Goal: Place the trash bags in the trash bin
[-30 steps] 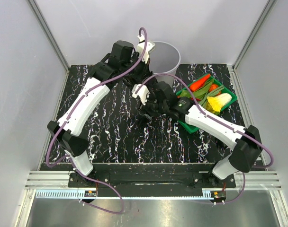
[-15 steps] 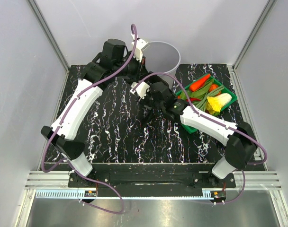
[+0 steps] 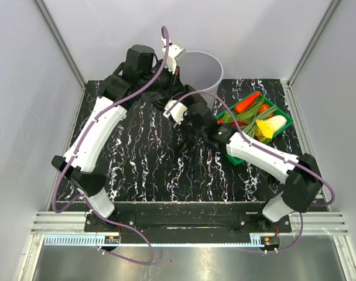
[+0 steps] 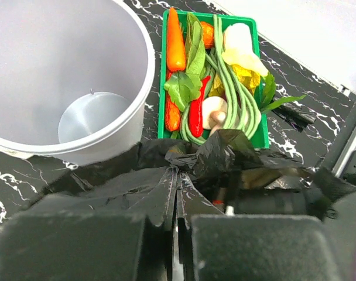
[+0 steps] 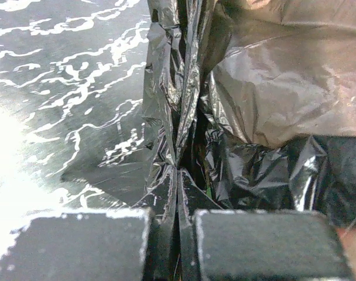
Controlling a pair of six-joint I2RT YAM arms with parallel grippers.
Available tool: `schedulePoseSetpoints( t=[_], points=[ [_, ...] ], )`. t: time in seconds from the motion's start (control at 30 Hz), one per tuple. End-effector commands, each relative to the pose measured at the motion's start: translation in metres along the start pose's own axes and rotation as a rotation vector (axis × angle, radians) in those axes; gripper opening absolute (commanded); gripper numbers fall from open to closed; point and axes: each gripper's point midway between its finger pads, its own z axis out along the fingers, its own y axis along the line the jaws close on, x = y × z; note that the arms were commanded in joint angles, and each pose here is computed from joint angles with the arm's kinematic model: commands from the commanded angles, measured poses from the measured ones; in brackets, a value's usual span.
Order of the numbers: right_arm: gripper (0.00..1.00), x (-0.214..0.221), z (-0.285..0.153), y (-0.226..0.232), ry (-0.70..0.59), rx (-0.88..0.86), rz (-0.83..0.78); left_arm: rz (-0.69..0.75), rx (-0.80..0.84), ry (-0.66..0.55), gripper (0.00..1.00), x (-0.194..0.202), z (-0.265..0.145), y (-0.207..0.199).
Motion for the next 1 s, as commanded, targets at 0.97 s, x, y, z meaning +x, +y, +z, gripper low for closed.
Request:
schedulePoseSetpoints(
  t=[0.97],
  points=[
    [0.0,0.042,-0.184,0.092,0.16,-0.705,-0.003,0.093,-0.387,-0.041,0.0,-0.011,0.006,0.119]
  ],
)
